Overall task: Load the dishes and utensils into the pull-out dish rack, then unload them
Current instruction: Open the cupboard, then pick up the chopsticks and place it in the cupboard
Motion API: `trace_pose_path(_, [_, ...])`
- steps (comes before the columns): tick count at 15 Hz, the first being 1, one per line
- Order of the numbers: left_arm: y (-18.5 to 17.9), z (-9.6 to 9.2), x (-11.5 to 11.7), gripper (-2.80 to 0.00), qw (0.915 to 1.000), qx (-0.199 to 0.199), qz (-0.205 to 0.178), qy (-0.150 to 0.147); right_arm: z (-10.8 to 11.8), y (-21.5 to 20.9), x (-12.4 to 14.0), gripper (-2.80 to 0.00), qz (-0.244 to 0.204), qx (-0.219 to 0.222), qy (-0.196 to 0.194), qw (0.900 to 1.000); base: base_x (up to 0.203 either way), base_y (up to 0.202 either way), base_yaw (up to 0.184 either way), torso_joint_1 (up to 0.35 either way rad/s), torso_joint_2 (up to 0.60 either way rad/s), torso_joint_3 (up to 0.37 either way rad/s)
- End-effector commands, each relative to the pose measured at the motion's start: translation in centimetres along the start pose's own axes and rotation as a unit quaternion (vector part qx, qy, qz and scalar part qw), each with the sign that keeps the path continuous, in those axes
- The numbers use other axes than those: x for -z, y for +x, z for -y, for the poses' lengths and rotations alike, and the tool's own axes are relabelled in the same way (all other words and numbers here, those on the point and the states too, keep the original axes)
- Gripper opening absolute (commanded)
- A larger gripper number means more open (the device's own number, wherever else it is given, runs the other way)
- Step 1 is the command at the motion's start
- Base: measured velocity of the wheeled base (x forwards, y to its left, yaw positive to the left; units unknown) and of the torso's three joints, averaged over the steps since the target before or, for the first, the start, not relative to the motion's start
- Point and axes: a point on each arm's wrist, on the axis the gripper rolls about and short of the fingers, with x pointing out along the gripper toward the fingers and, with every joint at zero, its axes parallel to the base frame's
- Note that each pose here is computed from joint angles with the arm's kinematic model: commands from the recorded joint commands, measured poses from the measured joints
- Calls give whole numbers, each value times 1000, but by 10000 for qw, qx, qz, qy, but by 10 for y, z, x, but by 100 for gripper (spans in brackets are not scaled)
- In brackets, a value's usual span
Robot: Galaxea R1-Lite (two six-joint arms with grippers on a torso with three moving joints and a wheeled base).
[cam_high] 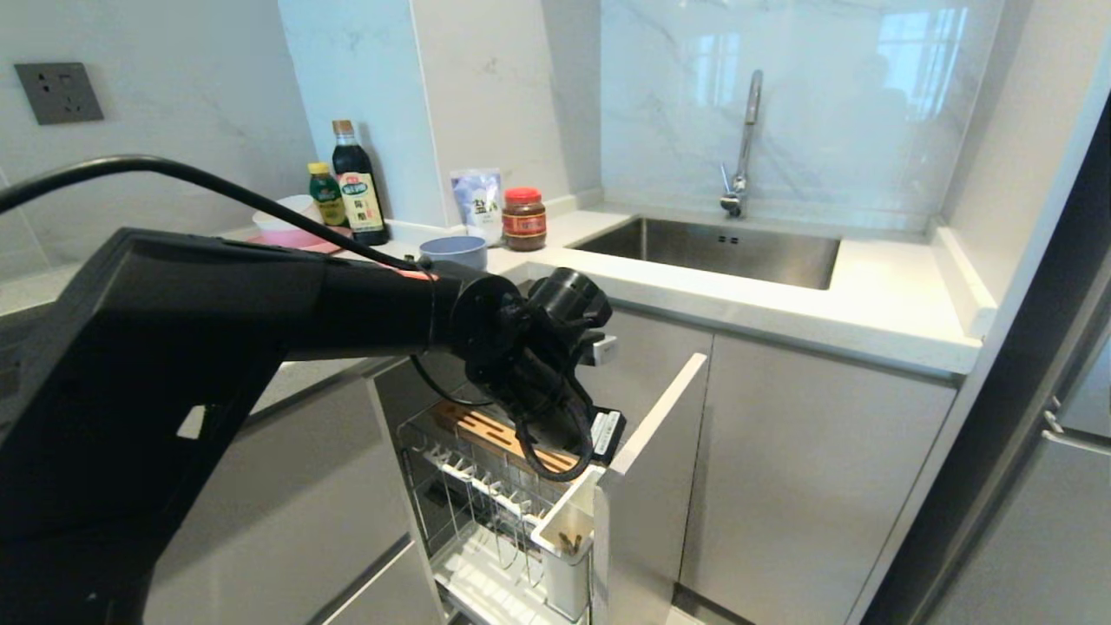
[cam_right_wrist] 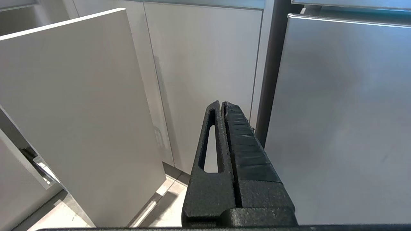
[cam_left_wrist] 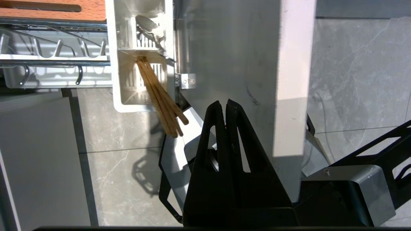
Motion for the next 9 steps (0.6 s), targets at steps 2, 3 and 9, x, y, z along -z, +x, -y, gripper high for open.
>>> trace_pose_path(2, [-1,-2,0,-280,10000,-23,4,-6,0,0,0,-280,14,-2,6,10000,0,0,0,0,0,0])
trace_pose_path(3, [-2,-4,-1,-280,10000,-85,25,-25,0,0,0,-280,14,-2,0,10000,0,0,0,0,0,0])
trace_pose_path(9, [-104,-40,-9,-280,9863,-703,1416,-472,0,0,0,-280,14,-2,-2,10000,0,0,0,0,0,0])
